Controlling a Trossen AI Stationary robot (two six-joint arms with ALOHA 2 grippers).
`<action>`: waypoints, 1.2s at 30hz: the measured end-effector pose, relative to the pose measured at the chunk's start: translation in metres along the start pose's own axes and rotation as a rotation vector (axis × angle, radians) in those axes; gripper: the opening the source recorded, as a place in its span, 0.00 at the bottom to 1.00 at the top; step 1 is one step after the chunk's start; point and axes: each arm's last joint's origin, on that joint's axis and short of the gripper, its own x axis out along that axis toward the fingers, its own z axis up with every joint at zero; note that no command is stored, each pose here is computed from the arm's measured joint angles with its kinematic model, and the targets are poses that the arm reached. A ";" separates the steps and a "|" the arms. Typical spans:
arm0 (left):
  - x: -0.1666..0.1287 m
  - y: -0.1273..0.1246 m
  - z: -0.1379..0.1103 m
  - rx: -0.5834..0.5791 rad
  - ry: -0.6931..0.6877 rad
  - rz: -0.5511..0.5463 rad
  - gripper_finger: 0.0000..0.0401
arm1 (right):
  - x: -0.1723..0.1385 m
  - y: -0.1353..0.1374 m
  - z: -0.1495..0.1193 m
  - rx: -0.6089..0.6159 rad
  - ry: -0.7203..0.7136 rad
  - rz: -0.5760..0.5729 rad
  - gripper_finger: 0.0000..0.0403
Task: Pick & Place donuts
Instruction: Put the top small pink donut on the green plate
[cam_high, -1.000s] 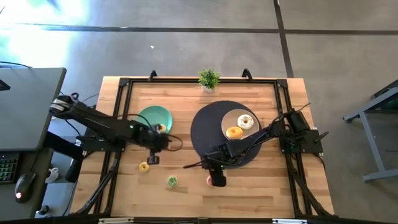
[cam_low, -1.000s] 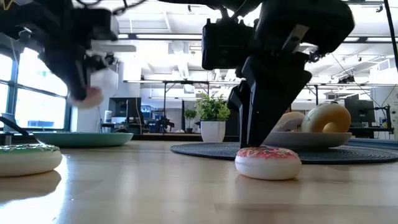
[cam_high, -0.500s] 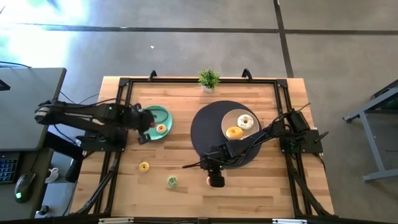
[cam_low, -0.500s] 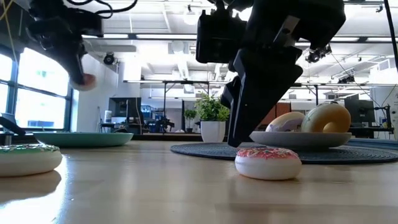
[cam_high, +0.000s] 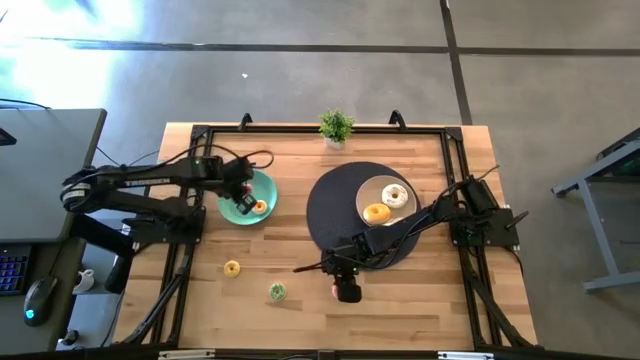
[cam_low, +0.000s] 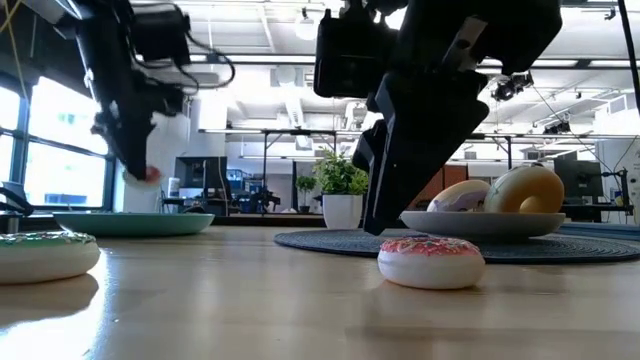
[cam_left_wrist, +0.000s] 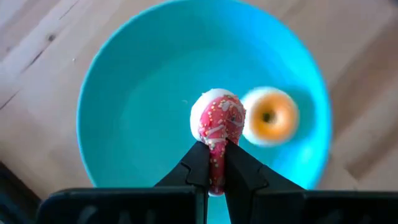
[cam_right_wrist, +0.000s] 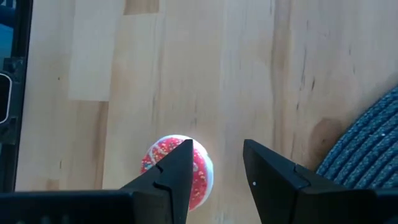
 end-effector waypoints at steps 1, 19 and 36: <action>0.005 0.001 0.002 -0.019 -0.010 0.000 0.06 | 0.000 0.000 0.000 0.000 0.000 0.000 0.34; 0.044 0.001 0.010 0.009 -0.009 0.009 0.29 | 0.000 0.002 -0.002 -0.004 0.015 0.004 0.34; 0.044 0.000 0.005 0.034 0.056 -0.046 0.54 | 0.003 0.011 -0.012 0.009 0.058 -0.044 0.34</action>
